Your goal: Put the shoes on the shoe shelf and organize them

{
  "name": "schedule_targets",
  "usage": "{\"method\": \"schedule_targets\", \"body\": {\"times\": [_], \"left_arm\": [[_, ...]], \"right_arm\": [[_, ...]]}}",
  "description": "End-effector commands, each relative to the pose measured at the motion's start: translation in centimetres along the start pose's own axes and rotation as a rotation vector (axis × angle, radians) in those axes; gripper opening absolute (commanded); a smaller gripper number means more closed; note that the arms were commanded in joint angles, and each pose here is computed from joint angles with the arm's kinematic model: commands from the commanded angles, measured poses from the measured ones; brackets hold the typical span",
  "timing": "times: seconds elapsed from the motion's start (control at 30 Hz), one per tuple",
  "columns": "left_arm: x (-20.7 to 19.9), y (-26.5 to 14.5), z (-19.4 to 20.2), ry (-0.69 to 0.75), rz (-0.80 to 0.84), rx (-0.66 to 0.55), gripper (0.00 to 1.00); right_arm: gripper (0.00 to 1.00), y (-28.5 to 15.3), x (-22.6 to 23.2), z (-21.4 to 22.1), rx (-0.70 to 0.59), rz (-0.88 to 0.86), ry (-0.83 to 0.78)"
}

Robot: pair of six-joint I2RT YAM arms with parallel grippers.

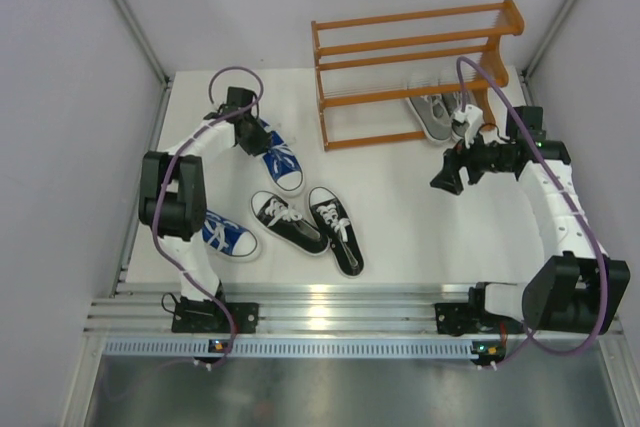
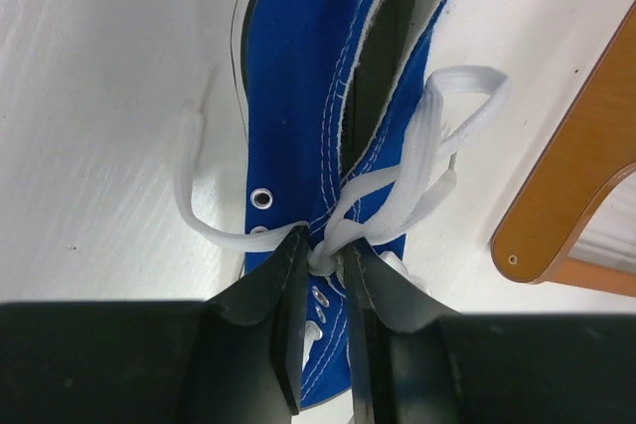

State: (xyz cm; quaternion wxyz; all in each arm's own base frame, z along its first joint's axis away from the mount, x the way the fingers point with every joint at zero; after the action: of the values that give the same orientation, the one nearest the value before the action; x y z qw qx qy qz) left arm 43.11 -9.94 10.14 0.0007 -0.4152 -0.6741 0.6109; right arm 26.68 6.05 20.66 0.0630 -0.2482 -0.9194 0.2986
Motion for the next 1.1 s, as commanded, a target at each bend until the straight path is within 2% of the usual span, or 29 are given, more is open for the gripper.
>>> {"method": "schedule_targets", "body": {"times": [0.0, 0.13, 0.3, 0.4, 0.57, 0.7, 0.73, 0.8, 0.83, 0.87, 0.9, 0.93, 0.97, 1.03, 1.07], "left_arm": [[0.0, 0.3, 0.7, 0.077, 0.018, 0.047, 0.01], [-1.8, -1.6, -0.4, 0.183, 0.102, 0.017, 0.0], [-6.2, -8.7, -2.2, 0.236, 0.333, -0.092, 0.0], [-7.2, -12.5, -1.7, 0.172, 0.445, -0.096, 0.0], [-6.5, -16.0, 1.0, -0.001, 0.567, 0.02, 0.0], [-8.1, -19.4, 3.5, -0.051, 0.677, 0.085, 0.0], [-8.5, -20.1, 4.0, -0.08, 0.689, 0.098, 0.0], [-9.5, -21.9, 6.0, -0.082, 0.727, 0.136, 0.0], [-9.9, -22.3, 6.3, -0.128, 0.729, 0.129, 0.0], [-10.2, -23.1, 6.9, -0.142, 0.747, 0.132, 0.0], [-10.4, -23.4, 7.5, -0.161, 0.754, 0.129, 0.0], [-10.7, -23.8, 9.3, -0.188, 0.758, 0.166, 0.0], [-11.1, -24.2, 9.5, -0.218, 0.777, 0.136, 0.0], [-11.4, -24.8, 11.8, -0.249, 0.785, 0.178, 0.0], [-11.8, -24.9, 11.7, -0.282, 0.799, 0.135, 0.0]], "right_arm": [[0.84, -1.2, -0.2, -2.0, -0.049, 0.01, -0.044], [0.84, -2.3, -0.5, -3.1, -0.06, 0.037, -0.053], [0.84, -3.8, -1.0, -4.9, -0.082, 0.068, -0.044], [0.83, -4.1, -0.6, -5.8, -0.11, 0.052, -0.023], [0.83, -3.5, 0.6, -6.8, -0.166, -0.033, 0.013], [0.82, -2.0, 2.1, -7.9, -0.166, -0.102, -0.004], [0.82, -0.8, 3.6, -8.9, -0.172, -0.165, -0.008], [0.82, 0.0, 4.3, -10.7, -0.241, -0.206, -0.031], [0.82, 0.4, 5.3, -11.7, -0.261, -0.244, 0.034], [0.83, 0.8, 5.2, -13.1, -0.324, -0.237, 0.001], [0.85, 1.1, 5.3, -13.8, -0.344, -0.233, 0.017], [0.96, 1.6, 6.5, -14.7, -0.337, -0.251, 0.136], [0.99, 2.5, 6.2, -14.7, -0.327, -0.188, 0.185], [0.99, 3.3, 8.0, -16.1, -0.373, -0.244, 0.214], [0.99, 3.8, 7.9, -16.0, -0.368, -0.197, 0.25]]}}
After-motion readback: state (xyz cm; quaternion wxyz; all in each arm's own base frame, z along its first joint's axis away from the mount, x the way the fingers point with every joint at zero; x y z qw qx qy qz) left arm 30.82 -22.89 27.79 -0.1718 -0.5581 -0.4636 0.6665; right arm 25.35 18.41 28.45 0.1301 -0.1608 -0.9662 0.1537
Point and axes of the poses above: each gripper's point midway between its finger pads, its own y axis out along the fingers, its own x axis along the line the jaws close on, z = x × y, the point moved 4 cm from there along -y, back along the fingers, and after that the axes turned 15 degrees about -y, right-handed, at the moved point
